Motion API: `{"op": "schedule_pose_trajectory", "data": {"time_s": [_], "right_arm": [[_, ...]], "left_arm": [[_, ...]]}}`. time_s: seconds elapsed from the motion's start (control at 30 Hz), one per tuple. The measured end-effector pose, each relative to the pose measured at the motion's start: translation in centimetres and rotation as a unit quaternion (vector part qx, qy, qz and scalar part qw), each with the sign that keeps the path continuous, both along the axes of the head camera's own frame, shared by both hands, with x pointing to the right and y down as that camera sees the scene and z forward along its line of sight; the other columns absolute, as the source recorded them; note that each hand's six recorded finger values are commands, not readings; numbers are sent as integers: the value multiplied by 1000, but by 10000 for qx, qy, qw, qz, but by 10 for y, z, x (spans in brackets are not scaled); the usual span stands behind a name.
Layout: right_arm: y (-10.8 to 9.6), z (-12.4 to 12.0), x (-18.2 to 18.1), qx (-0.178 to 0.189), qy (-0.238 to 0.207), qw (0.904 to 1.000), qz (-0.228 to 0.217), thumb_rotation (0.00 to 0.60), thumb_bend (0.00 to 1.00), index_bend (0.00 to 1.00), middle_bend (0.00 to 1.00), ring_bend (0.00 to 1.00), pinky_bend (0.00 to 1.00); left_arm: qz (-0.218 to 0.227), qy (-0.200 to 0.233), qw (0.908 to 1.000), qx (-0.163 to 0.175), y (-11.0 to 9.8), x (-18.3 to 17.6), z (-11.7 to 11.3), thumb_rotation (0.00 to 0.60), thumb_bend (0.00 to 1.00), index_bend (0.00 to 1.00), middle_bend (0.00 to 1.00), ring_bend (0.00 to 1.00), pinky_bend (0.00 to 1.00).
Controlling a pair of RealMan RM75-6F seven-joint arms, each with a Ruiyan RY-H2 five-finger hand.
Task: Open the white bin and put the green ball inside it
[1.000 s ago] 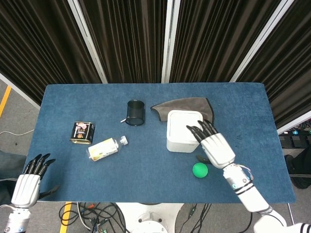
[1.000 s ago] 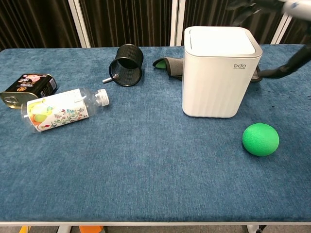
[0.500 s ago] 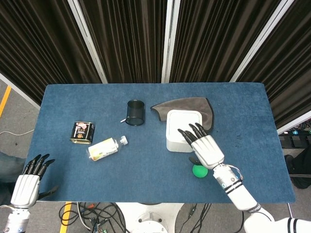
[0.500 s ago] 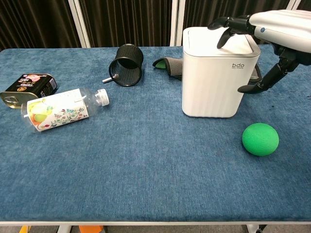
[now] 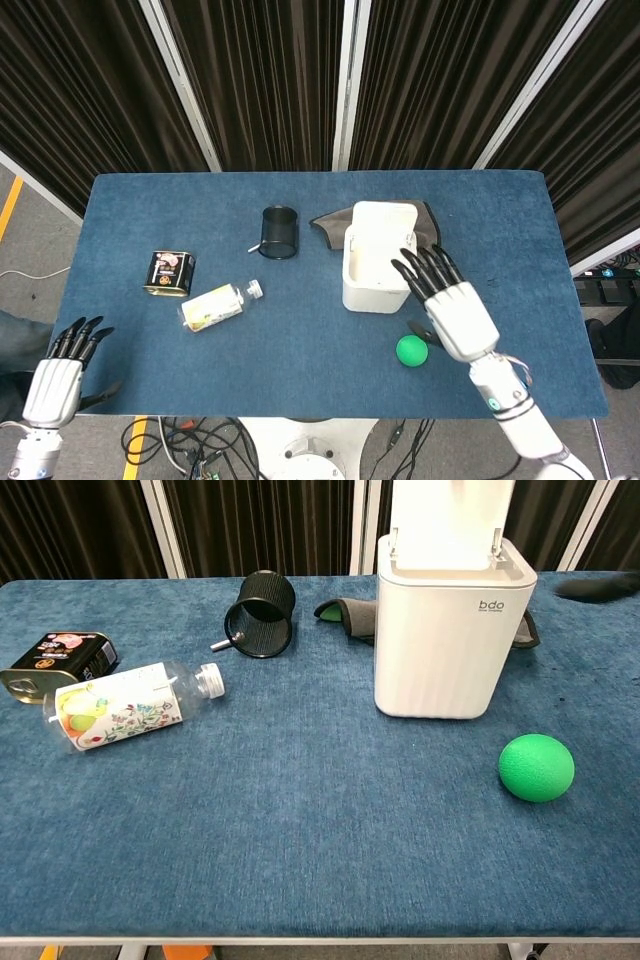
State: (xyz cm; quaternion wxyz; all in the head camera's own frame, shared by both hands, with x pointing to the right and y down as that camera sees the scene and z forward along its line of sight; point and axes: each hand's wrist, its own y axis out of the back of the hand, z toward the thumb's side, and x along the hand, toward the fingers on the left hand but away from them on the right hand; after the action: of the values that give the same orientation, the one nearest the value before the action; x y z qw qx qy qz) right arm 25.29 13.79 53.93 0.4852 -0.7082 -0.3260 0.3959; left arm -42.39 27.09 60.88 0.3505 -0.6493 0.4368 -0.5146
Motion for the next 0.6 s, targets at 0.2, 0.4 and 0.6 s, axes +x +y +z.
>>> {"op": "schedule_pose_trajectory", "data": {"time_s": [0.2, 0.4, 0.6], "right_arm": [[47, 14, 47, -353, 445, 9981, 246, 600, 184, 0, 74, 0, 0], [77, 55, 80, -1019, 900, 9900, 367, 600, 184, 0, 79, 0, 0], [90, 90, 71, -1449, 993, 9843, 169, 600, 186, 0, 90, 0, 35]], "left_arm": [[-47, 30, 10000, 53, -3, 2, -1, 600, 96, 202, 100, 33, 136], [-32, 41, 10000, 48, -4, 5, 0, 600, 96, 202, 101, 33, 136], [-40, 23, 10000, 9, -3, 5, 2, 600, 96, 202, 101, 33, 136]]}}
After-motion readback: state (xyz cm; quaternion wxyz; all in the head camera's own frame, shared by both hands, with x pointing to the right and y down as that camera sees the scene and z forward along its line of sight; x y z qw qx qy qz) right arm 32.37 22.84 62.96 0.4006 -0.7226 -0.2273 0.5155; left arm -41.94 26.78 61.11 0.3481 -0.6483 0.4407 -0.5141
